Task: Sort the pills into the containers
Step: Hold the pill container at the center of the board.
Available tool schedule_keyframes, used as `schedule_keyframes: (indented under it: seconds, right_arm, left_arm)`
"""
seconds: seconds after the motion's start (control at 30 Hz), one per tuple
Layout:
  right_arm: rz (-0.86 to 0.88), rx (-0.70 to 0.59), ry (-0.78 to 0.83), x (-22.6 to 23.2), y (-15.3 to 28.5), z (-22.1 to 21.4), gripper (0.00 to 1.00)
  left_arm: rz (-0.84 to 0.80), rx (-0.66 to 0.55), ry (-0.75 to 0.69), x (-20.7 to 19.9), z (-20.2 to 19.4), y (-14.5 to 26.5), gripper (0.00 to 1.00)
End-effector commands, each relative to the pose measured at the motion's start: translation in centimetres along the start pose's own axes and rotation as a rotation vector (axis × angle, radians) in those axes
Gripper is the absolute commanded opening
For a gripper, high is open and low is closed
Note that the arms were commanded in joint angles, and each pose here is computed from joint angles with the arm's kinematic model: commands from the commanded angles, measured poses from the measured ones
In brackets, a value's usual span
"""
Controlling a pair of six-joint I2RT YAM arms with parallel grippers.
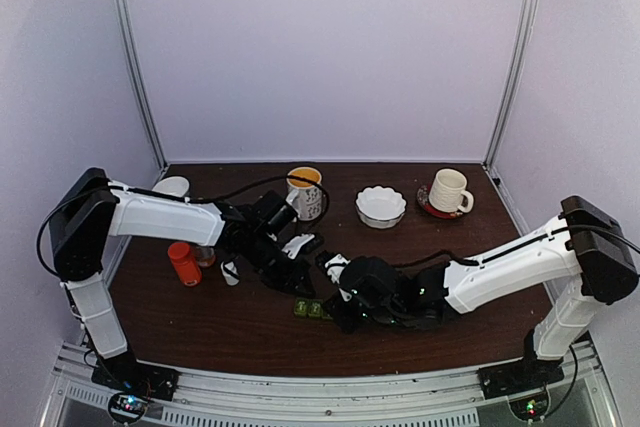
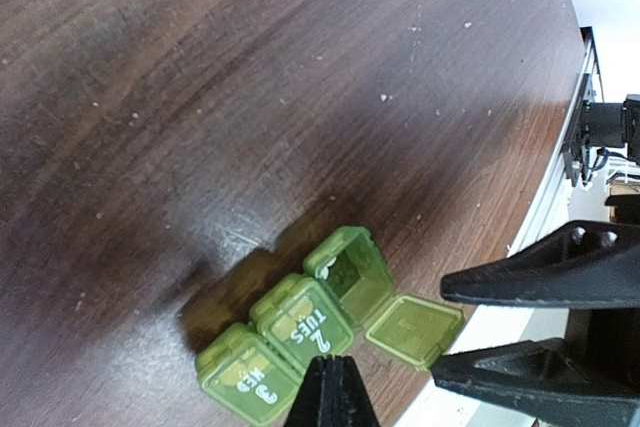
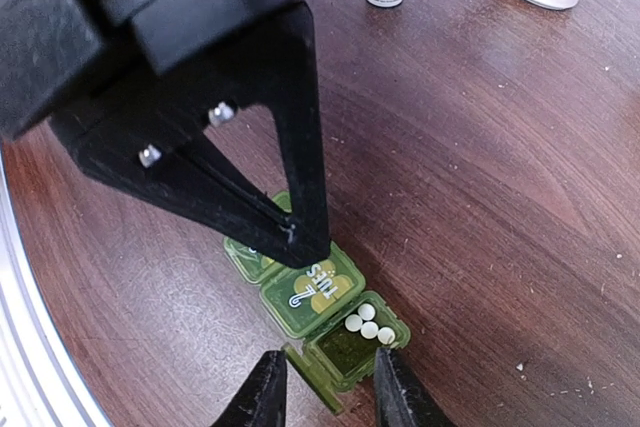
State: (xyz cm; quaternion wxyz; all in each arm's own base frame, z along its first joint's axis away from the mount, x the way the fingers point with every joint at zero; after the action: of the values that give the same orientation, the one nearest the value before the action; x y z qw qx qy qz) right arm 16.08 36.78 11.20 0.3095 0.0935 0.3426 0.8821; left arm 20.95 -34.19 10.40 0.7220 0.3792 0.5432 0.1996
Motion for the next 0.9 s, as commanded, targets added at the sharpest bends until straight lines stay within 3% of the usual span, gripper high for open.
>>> schedule_keyframes:
  seconds: [0.0, 0.87]
  right_arm:
    - [0.003, -0.024, -0.006, -0.4, 0.4, 0.5, 0.32]
    - [0.012, 0.001, -0.016, -0.4, -0.4, 0.2, 0.33]
  left_arm:
    - [-0.036, -0.006, -0.007, -0.5, 0.2, -0.8, 0.00]
    - [0.071, 0.056, 0.027, 2.2, -1.9, -2.3, 0.00]
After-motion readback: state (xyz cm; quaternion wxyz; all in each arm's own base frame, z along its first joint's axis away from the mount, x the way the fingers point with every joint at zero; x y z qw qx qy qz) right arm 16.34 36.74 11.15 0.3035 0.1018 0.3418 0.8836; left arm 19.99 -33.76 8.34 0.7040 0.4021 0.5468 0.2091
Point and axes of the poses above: each gripper's point midway between its finger pads, its own y axis back along the fingers, its own x axis along the line the jaws close on, z = x × y, the point moved 5 cm from there along y, back along the fingers, and after that the axes turned 13 degrees about y, right-handed, at the moved point
